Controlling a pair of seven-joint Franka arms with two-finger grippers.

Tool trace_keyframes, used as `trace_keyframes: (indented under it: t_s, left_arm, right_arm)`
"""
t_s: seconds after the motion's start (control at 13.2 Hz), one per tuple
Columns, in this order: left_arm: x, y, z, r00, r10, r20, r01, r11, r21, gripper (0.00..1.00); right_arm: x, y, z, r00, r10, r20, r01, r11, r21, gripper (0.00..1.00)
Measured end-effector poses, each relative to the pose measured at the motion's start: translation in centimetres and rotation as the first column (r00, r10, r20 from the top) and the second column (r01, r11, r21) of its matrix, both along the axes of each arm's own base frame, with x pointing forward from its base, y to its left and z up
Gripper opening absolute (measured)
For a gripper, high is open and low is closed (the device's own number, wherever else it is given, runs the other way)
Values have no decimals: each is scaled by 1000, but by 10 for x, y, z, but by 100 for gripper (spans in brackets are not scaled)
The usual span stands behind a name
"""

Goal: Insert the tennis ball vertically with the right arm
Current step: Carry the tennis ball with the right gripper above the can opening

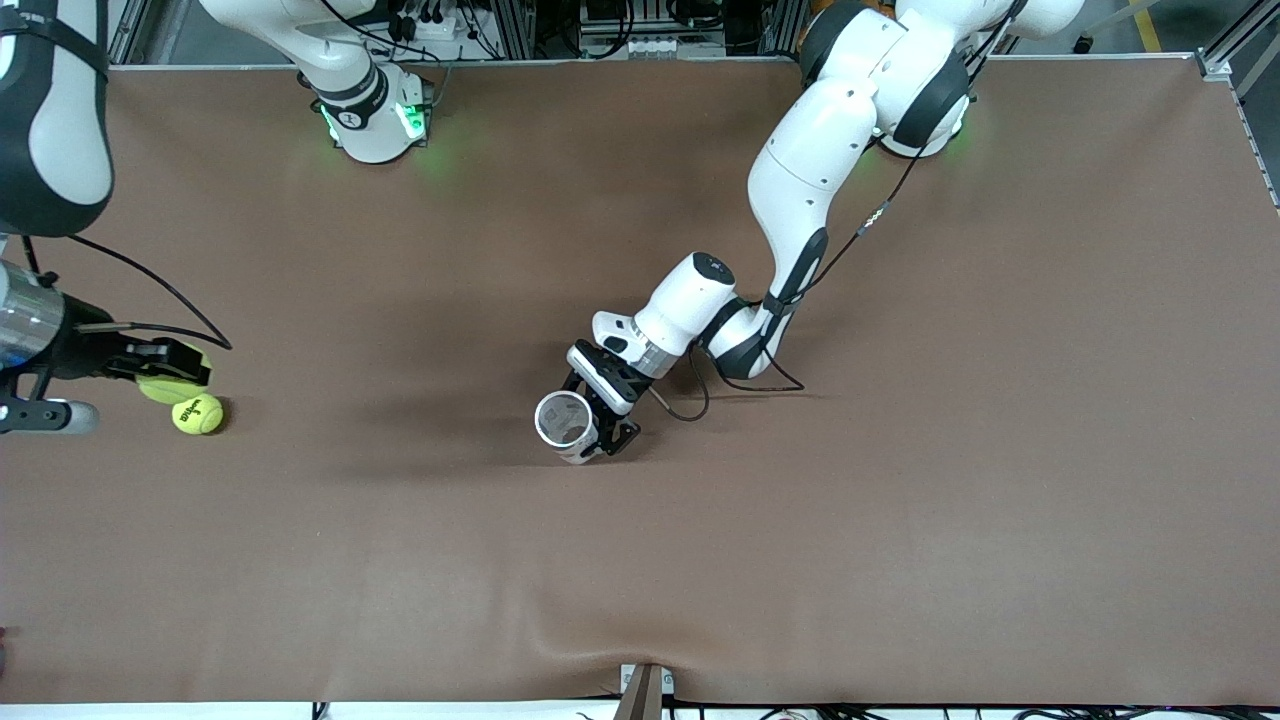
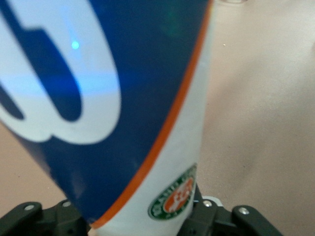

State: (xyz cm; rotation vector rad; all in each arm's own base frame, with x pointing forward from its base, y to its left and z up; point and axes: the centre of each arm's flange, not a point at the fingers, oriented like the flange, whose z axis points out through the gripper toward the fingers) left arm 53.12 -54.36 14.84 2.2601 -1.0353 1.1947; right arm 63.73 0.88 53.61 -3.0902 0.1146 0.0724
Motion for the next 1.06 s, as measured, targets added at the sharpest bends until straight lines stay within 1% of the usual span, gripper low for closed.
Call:
trace_keyframes:
  t_s: [0.23,0.46,0.53,0.76,0.91,1.06]
  left_arm:
    - [0,0,-1,1000,0,1,0,1000,0,71]
    - [0,0,-1,1000,0,1,0,1000,0,71]
    - [0,0,-1,1000,0,1,0,1000,0,72]
    - [0,0,-1,1000,-1,1,1,1000,0,73]
    - [0,0,-1,1000,-1,1,1,1000,0,72]
    - [0,0,-1,1000,-1,1,1,1000,0,73]
  right_arm:
    - [-5,74,0,996,-89,-9,89,996,-7,67]
    - [-18,147,-1,987,-158,-14,158,987,-17,67]
    - [-22,166,-2,983,-182,-12,182,983,-19,67]
    - [-30,211,-2,966,-259,19,259,966,-6,67]
    - [-39,246,-5,954,-300,30,300,954,1,67]
    - [-47,273,-10,947,-318,32,319,948,1,67]
